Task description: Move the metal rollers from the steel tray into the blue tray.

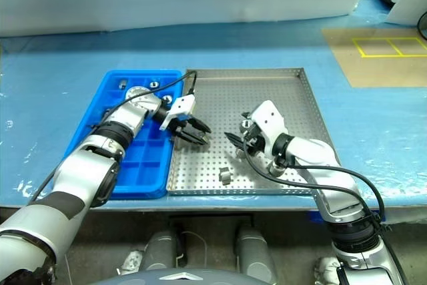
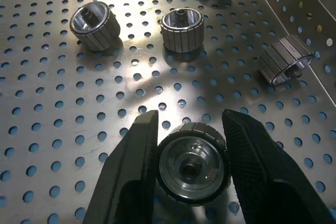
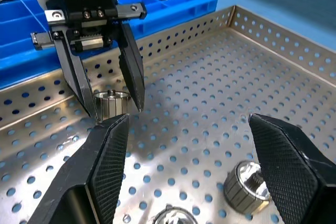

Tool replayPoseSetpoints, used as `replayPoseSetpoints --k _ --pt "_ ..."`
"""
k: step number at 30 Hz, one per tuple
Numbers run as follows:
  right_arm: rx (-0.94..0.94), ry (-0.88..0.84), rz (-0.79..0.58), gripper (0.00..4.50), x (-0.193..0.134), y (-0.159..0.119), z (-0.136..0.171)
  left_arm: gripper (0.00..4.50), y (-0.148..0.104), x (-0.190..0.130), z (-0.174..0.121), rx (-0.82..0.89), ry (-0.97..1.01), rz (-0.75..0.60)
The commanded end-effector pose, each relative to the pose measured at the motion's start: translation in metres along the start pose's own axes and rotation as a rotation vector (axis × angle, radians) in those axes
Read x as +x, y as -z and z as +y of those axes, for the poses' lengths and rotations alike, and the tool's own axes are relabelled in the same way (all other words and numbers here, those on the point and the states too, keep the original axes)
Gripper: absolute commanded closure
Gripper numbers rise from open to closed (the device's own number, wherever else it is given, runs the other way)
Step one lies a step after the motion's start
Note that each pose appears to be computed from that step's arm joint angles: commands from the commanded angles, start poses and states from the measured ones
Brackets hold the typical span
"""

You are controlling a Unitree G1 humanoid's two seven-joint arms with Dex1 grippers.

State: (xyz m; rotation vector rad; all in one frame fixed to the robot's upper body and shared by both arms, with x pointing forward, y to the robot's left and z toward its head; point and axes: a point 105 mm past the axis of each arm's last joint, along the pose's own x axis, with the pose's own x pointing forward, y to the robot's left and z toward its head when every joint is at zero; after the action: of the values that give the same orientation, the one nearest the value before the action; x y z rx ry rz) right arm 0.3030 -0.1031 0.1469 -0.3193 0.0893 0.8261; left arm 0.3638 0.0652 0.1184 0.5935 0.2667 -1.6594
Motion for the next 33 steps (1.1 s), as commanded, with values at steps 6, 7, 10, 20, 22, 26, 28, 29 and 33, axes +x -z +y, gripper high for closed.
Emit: replayPoseSetpoints --k 6,7,10,20,22,26,28,29,33 --pt "-0.050 -0.087 -0.059 0.78 -0.002 -0.023 0.001 2.90 -0.012 -0.035 0.002 0.089 -0.058 -0.024" --pt "-0.058 -0.109 -0.051 0.78 -0.003 -0.022 0.003 2.90 -0.015 -0.039 0.002 0.104 -0.073 -0.034" --pt "-0.079 -0.164 -0.035 0.78 -0.001 -0.020 0.006 2.90 -0.030 -0.055 0.006 0.148 -0.143 -0.093" --pt "-0.100 -0.291 -0.084 0.78 0.027 -0.029 0.019 2.90 -0.045 -0.080 0.003 0.118 -0.364 -0.257" --pt "-0.113 -0.322 -0.096 0.78 0.034 -0.033 0.020 2.90 -0.044 -0.090 -0.005 0.100 -0.392 -0.250" --pt "-0.140 -0.375 -0.120 0.78 0.045 -0.040 0.021 2.90 -0.036 -0.106 -0.019 0.071 -0.455 -0.213" --pt "-0.155 -0.414 -0.134 0.78 0.050 -0.045 0.023 2.90 -0.029 -0.114 -0.025 0.051 -0.505 -0.193" --pt "-0.163 -0.438 -0.141 0.78 0.053 -0.048 0.025 2.90 -0.026 -0.120 -0.028 0.040 -0.537 -0.185" --pt "-0.184 -0.500 -0.156 0.78 0.061 -0.052 0.029 2.90 -0.021 -0.134 -0.038 0.006 -0.632 -0.180"
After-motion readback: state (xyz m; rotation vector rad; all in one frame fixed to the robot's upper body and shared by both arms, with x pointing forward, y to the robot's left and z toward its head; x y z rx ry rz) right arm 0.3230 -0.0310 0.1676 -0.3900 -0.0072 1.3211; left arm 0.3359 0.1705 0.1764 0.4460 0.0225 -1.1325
